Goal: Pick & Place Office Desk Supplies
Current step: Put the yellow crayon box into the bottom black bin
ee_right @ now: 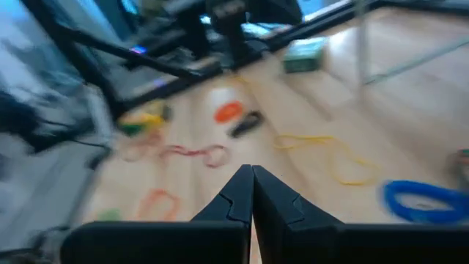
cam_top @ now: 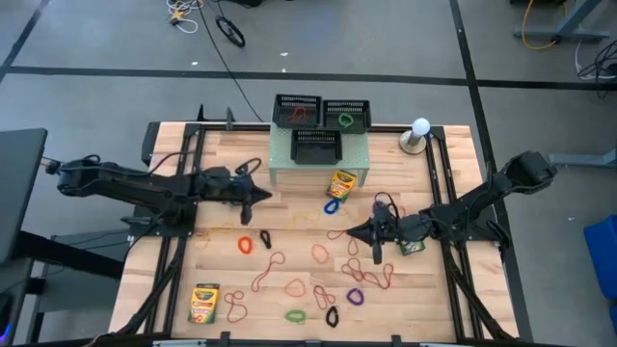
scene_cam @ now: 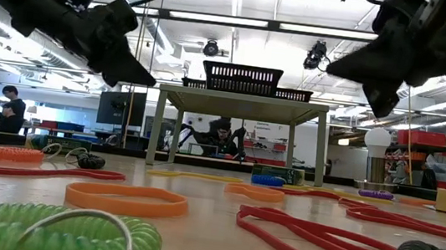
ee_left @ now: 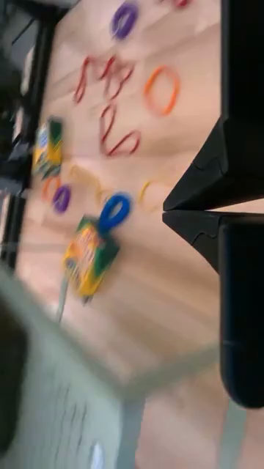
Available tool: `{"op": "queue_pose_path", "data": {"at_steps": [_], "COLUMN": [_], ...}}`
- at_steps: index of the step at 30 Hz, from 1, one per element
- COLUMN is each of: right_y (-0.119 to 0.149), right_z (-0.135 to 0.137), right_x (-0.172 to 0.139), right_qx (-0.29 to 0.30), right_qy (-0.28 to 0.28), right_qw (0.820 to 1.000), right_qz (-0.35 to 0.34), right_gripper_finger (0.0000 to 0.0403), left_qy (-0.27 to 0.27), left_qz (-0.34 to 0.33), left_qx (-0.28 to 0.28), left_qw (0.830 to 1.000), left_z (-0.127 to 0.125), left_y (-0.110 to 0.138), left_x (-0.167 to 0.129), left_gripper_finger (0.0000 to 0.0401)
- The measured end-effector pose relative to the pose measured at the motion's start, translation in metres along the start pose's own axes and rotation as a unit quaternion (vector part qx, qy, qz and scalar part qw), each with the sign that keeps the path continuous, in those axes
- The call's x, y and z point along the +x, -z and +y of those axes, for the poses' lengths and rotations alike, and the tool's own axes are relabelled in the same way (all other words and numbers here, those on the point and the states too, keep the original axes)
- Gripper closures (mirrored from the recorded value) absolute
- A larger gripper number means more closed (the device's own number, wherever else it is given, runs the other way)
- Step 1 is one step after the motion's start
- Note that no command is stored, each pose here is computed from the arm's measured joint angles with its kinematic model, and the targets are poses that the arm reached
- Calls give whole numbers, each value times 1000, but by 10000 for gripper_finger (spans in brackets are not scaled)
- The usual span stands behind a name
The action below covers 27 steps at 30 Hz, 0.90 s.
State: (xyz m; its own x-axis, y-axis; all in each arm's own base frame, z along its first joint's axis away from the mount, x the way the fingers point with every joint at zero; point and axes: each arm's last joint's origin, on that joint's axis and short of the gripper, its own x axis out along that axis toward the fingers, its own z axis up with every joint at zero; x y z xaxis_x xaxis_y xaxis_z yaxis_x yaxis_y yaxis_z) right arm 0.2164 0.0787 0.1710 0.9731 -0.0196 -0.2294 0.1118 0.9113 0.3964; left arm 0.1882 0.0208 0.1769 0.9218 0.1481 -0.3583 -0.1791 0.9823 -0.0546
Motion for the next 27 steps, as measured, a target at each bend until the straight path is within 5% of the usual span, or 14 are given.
{"op": "queue_pose_path", "data": {"at_steps": [5,9,13,17,27], "right_y": [-5,-4,-19,-37,-7], "right_z": [-3,11,33,51,38], "right_x": [4,9,7,3,57], "right_qx": [55,34,-22,-62,-62], "right_qy": [-30,28,118,160,248], "right_qw": [998,990,956,927,921], "right_qz": [22,131,267,333,295], "right_gripper_finger": [394,394,394,394,366], "left_qy": [14,46,75,86,89], "left_qz": [-7,-73,-101,-102,-81], "left_qx": [26,26,13,16,1], "left_qw": [1000,996,992,991,993], "left_z": [-16,-30,-39,-45,-48], "left_y": [6,15,22,28,38], "left_x": [5,7,9,15,29], "left_gripper_finger": [395,395,395,387,383]}}
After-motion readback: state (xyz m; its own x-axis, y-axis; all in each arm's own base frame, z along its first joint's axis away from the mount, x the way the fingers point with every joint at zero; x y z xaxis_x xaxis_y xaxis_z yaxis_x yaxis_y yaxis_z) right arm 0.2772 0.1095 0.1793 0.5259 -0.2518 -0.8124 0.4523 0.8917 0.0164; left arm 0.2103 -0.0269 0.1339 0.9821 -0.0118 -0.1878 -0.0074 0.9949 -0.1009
